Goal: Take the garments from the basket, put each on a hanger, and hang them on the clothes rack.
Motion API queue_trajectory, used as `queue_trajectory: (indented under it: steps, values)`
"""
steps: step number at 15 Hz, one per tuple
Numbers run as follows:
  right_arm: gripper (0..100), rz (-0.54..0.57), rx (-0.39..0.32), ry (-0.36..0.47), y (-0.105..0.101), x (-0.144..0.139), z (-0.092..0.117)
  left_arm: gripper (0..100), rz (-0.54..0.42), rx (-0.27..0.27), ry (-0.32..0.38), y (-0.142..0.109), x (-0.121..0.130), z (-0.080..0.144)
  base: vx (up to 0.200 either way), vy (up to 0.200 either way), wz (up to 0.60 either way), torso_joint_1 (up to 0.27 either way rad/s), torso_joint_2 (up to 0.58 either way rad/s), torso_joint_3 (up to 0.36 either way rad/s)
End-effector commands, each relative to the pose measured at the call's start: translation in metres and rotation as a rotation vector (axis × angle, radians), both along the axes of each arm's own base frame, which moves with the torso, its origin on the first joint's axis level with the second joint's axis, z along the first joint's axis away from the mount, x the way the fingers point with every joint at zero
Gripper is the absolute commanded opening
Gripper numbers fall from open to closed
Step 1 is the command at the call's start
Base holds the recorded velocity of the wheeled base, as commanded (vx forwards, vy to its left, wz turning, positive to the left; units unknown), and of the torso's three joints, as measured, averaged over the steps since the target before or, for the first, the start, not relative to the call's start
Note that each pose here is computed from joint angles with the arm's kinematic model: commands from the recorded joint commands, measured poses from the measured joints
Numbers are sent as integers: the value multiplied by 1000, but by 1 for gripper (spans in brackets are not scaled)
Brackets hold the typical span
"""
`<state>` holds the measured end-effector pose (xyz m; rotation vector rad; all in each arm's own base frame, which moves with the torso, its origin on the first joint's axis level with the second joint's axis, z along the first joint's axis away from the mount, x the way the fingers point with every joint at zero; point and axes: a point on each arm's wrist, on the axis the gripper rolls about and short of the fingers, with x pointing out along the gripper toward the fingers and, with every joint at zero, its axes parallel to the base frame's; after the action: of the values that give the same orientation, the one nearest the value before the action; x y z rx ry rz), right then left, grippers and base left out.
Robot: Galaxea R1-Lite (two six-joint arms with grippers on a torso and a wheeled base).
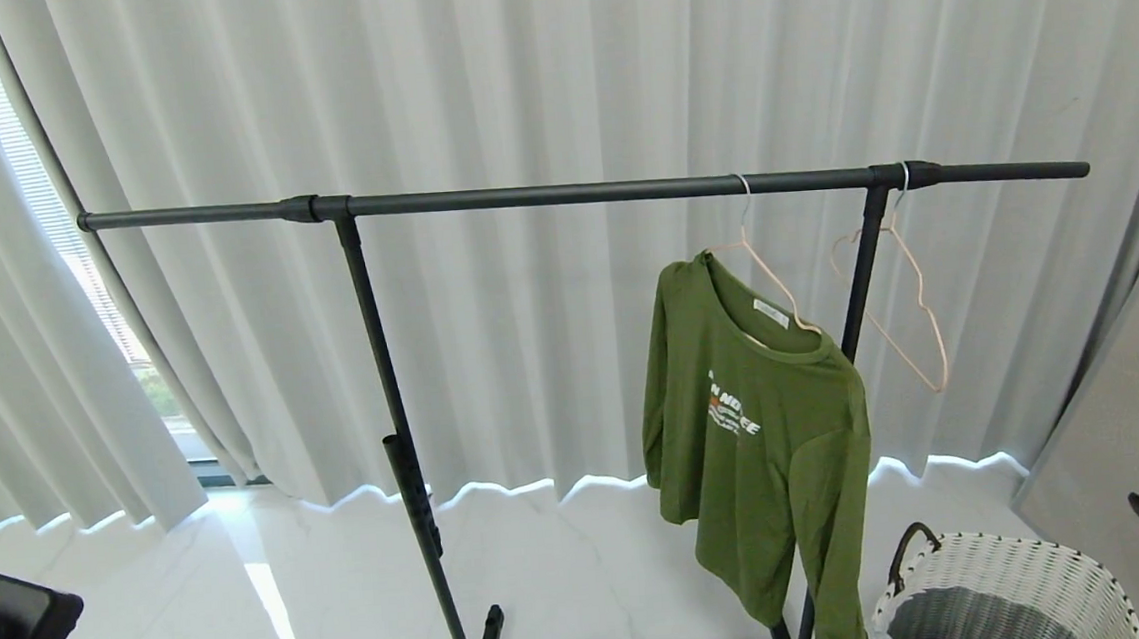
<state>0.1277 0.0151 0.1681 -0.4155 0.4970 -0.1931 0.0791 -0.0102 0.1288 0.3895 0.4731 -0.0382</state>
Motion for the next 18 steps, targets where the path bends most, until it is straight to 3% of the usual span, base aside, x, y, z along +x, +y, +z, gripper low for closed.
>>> queue_trajectory:
  steps: [1,9,18]
  values:
    - [100,0,-2,8,0,0,-2,100,0,-4,-17,0,-1,3,0,0,0,-168,403,232]
    - [100,0,-9,45,-1,-4,-12,100,-6,-21,-79,-2,7,22,0,0,0,-188,493,292]
    - [100,3,-25,102,-2,-9,-26,100,-7,-23,-79,-2,9,24,0,0,0,-145,465,320]
